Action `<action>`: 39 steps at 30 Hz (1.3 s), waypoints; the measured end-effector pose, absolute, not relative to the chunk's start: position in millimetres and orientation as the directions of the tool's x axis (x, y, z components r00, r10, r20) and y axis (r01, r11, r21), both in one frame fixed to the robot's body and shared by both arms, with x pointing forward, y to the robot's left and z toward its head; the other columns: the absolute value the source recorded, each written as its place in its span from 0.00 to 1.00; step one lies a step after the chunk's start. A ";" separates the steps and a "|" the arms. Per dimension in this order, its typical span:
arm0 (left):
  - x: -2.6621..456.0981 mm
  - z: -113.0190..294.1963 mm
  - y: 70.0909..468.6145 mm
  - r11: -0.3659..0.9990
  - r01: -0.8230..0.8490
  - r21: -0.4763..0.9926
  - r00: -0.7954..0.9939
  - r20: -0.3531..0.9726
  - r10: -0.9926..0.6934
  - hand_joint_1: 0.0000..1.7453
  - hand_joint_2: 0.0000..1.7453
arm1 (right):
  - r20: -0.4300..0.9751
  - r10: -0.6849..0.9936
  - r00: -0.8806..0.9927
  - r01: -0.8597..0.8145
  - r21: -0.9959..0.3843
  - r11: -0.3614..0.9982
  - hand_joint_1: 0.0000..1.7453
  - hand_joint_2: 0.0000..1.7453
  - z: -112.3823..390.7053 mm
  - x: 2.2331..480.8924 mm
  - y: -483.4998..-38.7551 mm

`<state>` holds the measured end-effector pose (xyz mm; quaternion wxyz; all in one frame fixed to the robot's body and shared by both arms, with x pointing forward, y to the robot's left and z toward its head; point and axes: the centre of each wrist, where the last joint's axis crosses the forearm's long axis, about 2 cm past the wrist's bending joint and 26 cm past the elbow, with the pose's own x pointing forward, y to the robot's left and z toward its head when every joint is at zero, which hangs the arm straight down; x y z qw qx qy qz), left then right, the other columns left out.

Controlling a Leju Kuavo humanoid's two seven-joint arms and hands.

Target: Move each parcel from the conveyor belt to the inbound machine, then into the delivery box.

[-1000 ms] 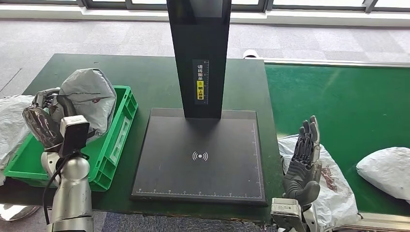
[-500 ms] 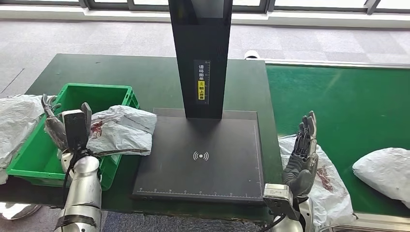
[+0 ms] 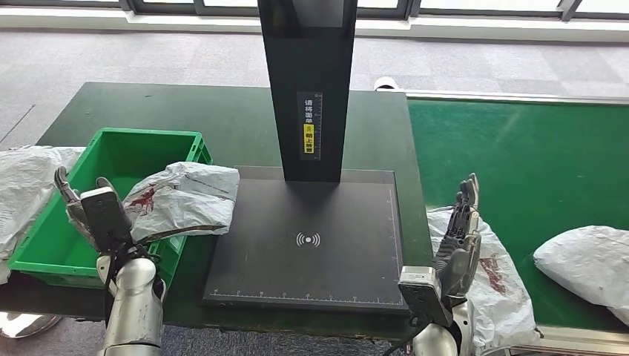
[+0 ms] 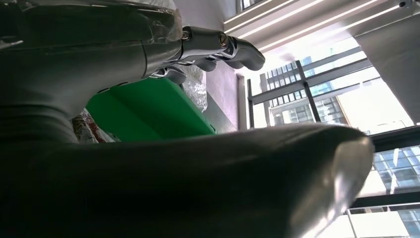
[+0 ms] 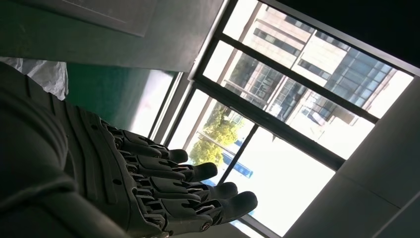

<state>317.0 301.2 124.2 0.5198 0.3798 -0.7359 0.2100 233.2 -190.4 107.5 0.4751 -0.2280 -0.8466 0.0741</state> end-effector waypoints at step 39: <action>186.9 144.1 213.5 0.960 -0.077 -0.269 -0.555 0.811 0.183 0.00 0.00 | 0.204 0.964 0.168 -0.282 -0.928 0.246 0.00 1.00 1.0 173.9 -285.5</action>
